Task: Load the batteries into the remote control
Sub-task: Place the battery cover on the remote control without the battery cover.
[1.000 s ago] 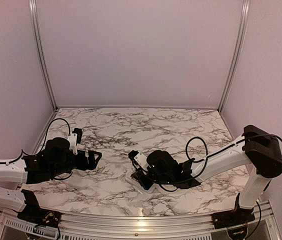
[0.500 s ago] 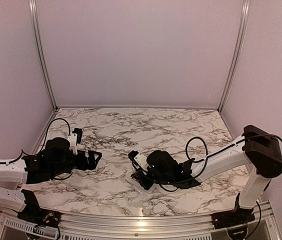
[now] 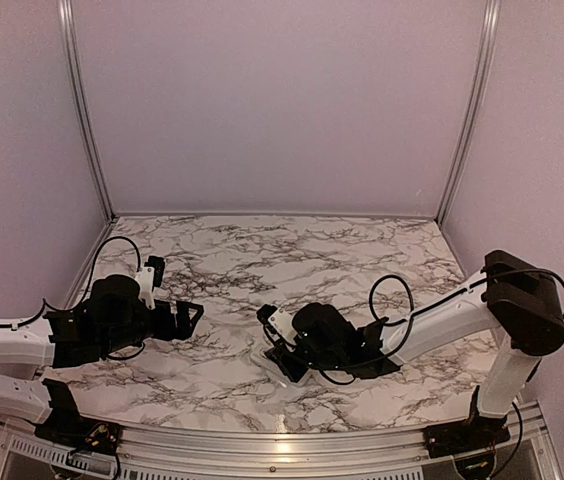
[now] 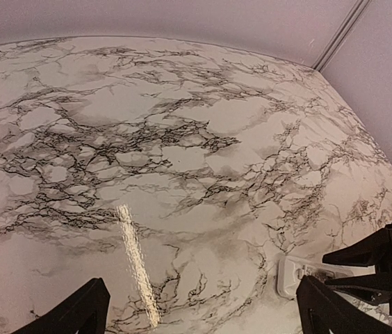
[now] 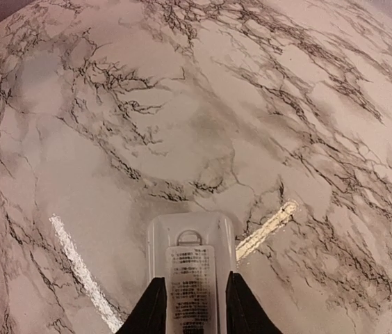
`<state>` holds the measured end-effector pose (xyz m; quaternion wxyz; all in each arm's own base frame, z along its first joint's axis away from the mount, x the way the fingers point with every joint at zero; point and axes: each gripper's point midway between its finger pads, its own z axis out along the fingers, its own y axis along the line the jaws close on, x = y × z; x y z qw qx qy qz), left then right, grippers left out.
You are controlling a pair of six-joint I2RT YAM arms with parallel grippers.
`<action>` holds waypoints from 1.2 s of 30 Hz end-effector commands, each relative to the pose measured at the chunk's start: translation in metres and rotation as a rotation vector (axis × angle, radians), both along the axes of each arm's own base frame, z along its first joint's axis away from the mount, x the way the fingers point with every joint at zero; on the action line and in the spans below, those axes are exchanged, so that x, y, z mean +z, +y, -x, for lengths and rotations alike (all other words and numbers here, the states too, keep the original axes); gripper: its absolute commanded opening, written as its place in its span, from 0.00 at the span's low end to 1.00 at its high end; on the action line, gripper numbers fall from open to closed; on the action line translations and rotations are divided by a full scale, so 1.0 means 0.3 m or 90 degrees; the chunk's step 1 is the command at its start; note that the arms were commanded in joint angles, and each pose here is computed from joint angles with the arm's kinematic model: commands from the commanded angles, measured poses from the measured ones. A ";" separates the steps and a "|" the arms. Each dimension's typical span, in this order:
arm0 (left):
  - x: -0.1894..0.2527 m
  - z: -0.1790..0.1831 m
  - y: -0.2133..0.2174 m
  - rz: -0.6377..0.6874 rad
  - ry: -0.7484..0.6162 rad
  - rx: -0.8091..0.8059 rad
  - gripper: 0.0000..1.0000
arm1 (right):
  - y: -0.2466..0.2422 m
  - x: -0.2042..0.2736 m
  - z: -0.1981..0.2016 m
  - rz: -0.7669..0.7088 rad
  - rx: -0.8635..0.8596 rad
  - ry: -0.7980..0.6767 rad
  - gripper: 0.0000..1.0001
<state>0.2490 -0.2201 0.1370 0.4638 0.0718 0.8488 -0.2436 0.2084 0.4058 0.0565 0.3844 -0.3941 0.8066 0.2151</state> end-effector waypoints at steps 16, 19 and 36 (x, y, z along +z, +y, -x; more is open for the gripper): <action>0.000 -0.002 -0.035 -0.030 0.004 -0.044 0.99 | 0.009 0.059 0.023 -0.016 0.014 0.002 0.35; -0.013 0.001 -0.100 -0.043 0.022 -0.099 0.98 | 0.012 0.175 0.022 -0.059 0.023 -0.020 0.43; -0.090 0.041 -0.353 -0.081 0.099 -0.318 0.44 | -0.138 0.249 0.019 -0.046 0.031 0.007 0.74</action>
